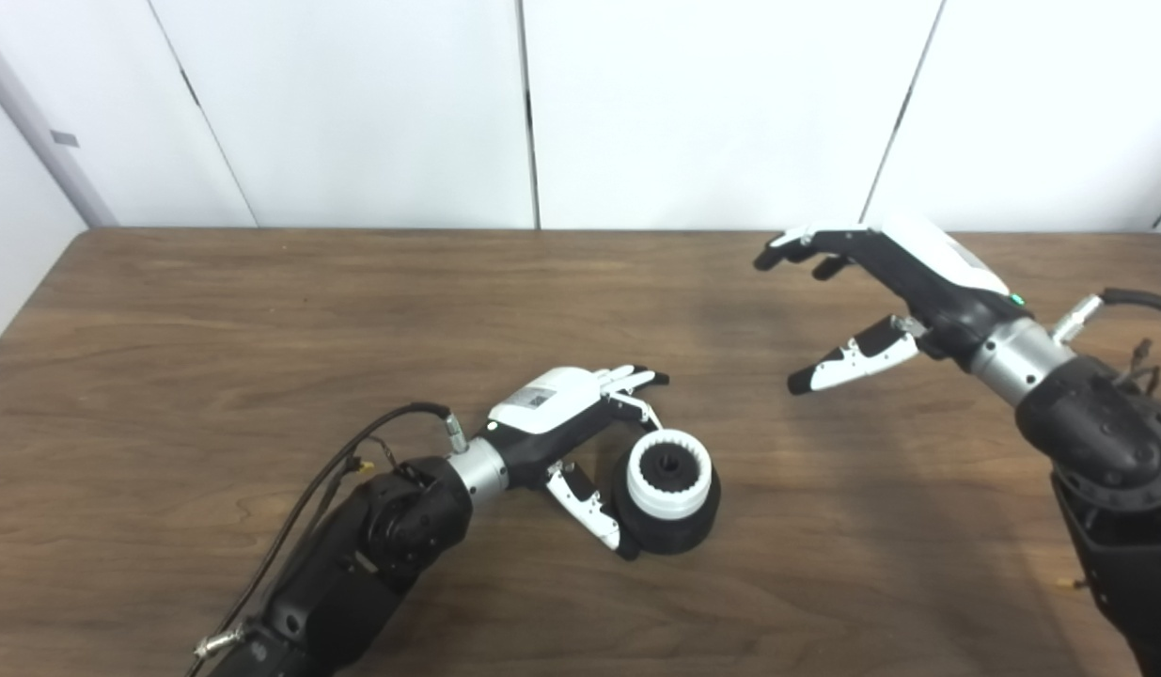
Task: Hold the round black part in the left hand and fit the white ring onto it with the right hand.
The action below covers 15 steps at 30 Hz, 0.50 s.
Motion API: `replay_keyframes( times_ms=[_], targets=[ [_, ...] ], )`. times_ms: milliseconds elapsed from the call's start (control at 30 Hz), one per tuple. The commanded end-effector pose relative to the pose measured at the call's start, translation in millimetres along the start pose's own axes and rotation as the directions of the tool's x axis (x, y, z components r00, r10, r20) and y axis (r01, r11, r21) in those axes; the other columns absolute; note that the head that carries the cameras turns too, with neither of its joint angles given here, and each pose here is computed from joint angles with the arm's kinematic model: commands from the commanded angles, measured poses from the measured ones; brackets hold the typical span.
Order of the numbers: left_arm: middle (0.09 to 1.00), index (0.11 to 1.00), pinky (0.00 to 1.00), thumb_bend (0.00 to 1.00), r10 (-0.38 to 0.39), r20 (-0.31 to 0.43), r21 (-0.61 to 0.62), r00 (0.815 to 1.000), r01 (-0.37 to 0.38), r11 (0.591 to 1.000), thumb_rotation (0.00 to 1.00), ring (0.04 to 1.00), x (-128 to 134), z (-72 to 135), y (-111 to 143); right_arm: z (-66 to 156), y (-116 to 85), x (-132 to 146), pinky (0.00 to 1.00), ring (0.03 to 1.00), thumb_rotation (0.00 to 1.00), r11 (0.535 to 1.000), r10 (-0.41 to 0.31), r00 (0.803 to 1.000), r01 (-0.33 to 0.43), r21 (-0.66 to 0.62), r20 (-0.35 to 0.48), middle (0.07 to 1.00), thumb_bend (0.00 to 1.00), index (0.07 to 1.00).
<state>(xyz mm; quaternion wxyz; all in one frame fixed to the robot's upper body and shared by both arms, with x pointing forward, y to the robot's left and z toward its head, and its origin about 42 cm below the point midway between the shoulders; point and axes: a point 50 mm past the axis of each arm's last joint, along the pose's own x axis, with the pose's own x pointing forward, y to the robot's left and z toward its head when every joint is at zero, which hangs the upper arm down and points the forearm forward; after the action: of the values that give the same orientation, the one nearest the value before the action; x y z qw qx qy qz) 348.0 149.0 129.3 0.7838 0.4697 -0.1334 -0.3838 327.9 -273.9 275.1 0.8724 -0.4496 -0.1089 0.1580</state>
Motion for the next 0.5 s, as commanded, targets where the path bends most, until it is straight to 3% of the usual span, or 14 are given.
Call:
replay_keyframes(
  times_ms=[0,467],
  targets=[
    [0.973,0.657,0.94,1.0,-0.121,-0.184,0.027,0.975,0.128,0.991,0.24,1.0,-13,-29,-20,5,-12,-2,0.72,0.806,0.06,0.996,-0.088,0.996,0.088,0.022,0.029,0.816,0.72,0.719],
    [0.995,0.802,0.89,1.0,-0.114,-0.218,0.083,0.969,0.134,0.987,0.3,1.0,-14,-31,-17,-16,9,-20,0.72,0.799,0.03,0.973,-0.153,0.986,0.161,0.167,-0.06,0.804,0.73,0.713]
  ],
)
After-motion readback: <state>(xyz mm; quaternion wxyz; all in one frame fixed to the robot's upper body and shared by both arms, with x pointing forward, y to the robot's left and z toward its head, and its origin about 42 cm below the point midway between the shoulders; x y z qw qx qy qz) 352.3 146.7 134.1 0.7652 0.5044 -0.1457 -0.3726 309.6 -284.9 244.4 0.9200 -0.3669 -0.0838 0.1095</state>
